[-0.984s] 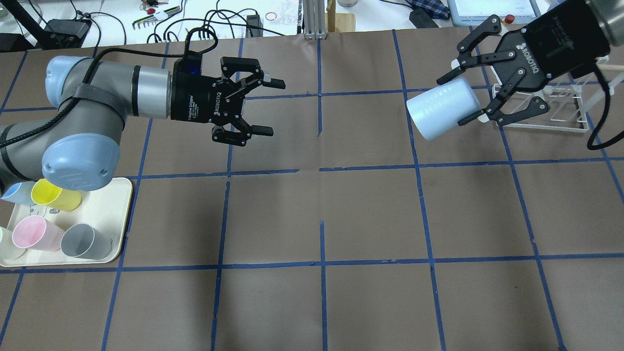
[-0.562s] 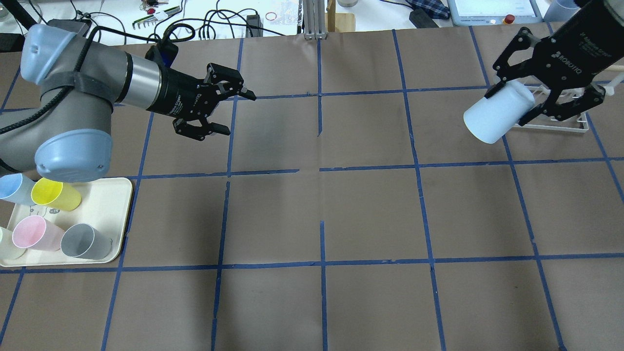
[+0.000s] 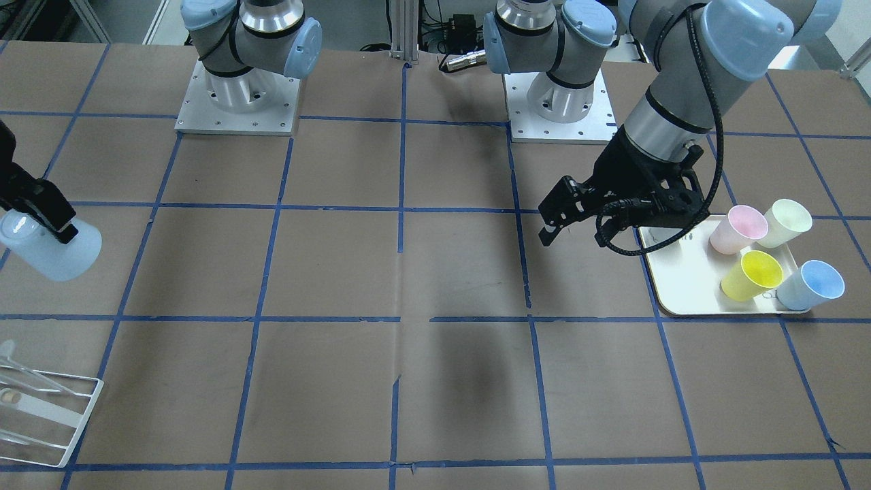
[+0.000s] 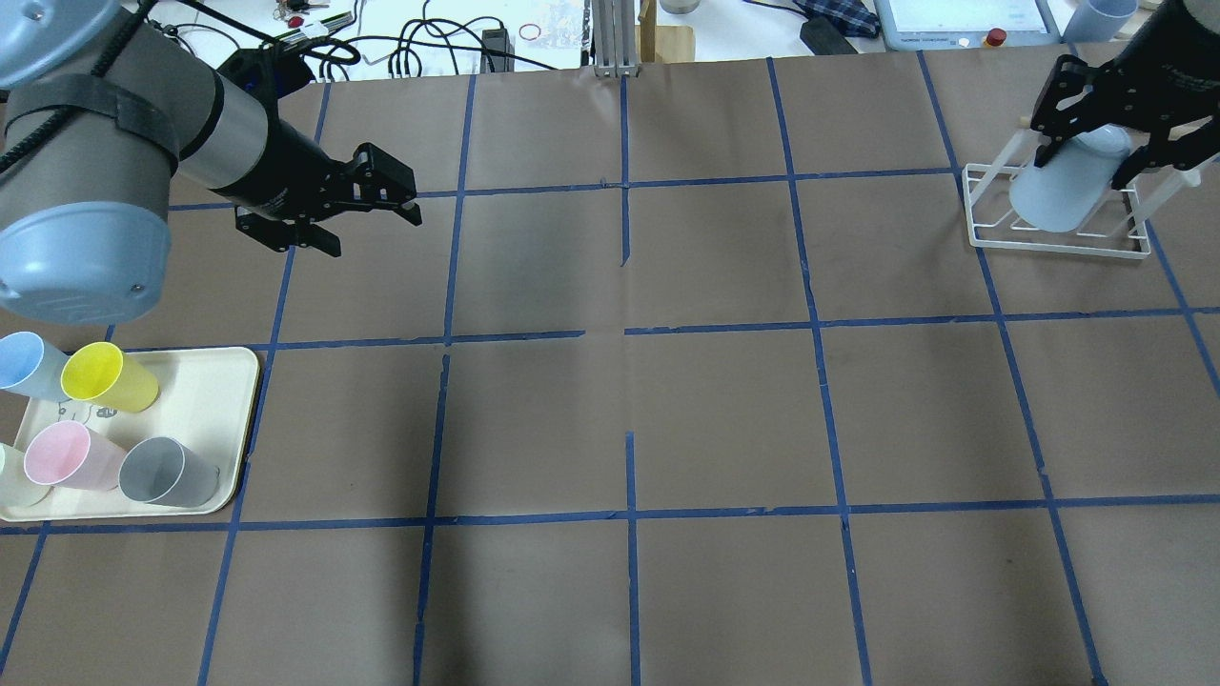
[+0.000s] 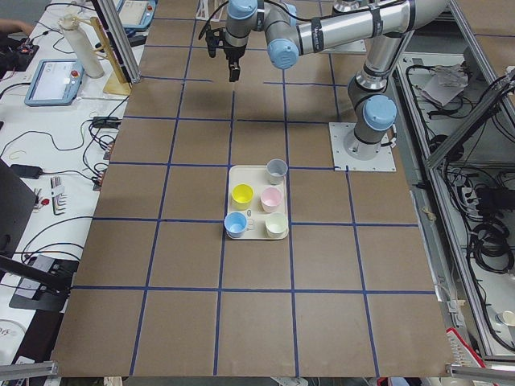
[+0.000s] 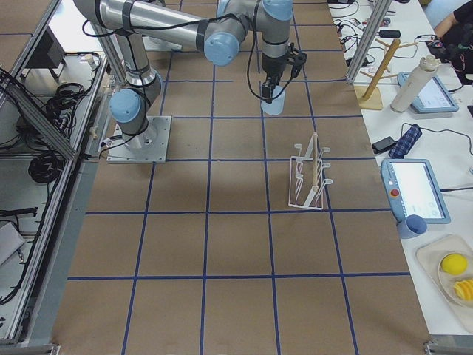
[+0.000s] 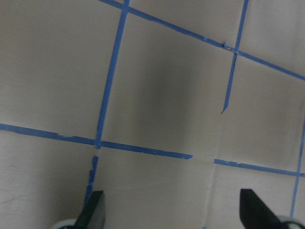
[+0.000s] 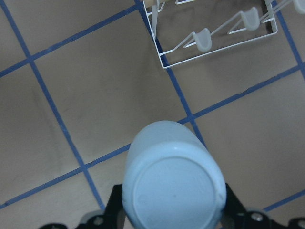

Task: Transfer IKEA cup to right arm and place on rack

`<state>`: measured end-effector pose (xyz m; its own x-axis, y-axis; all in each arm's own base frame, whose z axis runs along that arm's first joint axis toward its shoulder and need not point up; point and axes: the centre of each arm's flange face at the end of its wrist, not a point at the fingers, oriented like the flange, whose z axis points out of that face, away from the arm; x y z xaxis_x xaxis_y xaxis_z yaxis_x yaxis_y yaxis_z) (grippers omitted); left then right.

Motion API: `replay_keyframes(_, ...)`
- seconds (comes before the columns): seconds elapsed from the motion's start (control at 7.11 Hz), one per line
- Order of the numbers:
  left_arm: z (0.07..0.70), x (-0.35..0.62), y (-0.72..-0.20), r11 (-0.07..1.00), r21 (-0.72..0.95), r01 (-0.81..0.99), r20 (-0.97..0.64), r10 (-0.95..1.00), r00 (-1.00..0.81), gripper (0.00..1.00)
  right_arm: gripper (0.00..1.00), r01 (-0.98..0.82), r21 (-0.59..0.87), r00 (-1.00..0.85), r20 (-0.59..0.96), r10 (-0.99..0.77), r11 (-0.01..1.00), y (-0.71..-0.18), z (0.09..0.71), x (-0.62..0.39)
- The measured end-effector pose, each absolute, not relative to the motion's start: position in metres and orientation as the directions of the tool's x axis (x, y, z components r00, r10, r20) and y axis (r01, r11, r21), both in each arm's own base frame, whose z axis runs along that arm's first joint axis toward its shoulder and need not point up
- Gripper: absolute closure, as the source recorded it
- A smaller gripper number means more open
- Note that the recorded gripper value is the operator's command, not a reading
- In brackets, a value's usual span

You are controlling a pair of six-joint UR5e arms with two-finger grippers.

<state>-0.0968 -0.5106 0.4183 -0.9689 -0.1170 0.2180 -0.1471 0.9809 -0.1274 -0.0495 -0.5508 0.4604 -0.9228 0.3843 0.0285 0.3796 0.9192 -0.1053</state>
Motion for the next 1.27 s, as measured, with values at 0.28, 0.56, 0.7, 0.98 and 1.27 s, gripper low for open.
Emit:
replay_keyframes(0.28,0.441,-0.104,-0.488,0.997,-0.082,-0.012,0.06,-0.007,-0.998,0.0,0.99,0.328,-0.156,-0.935,0.089,0.344,0.932,-0.579,0.432,-0.078)
replay_keyframes(0.56,0.464,-0.11,-0.463,1.0,-0.009,0.03,0.015,0.03,-0.999,0.0,0.98,0.292,-0.179,-0.944,0.107,0.313,0.94,-0.599,0.408,-0.09)
replay_keyframes(0.7,0.473,-0.112,-0.451,0.999,0.01,0.037,0.016,0.037,-0.999,0.0,0.98,0.287,-0.183,-0.945,0.108,0.31,0.94,-0.604,0.401,-0.094)
replay_keyframes(0.98,0.478,-0.115,-0.438,0.999,0.026,0.044,0.02,0.044,-0.999,0.0,0.96,0.287,-0.183,-0.945,0.107,0.309,0.94,-0.613,0.385,-0.102)
replay_keyframes(1.27,0.478,-0.133,-0.43,0.996,0.029,0.08,0.017,0.079,-0.997,0.0,0.8,0.283,-0.199,-0.945,0.108,0.308,0.938,-0.622,0.372,-0.106)
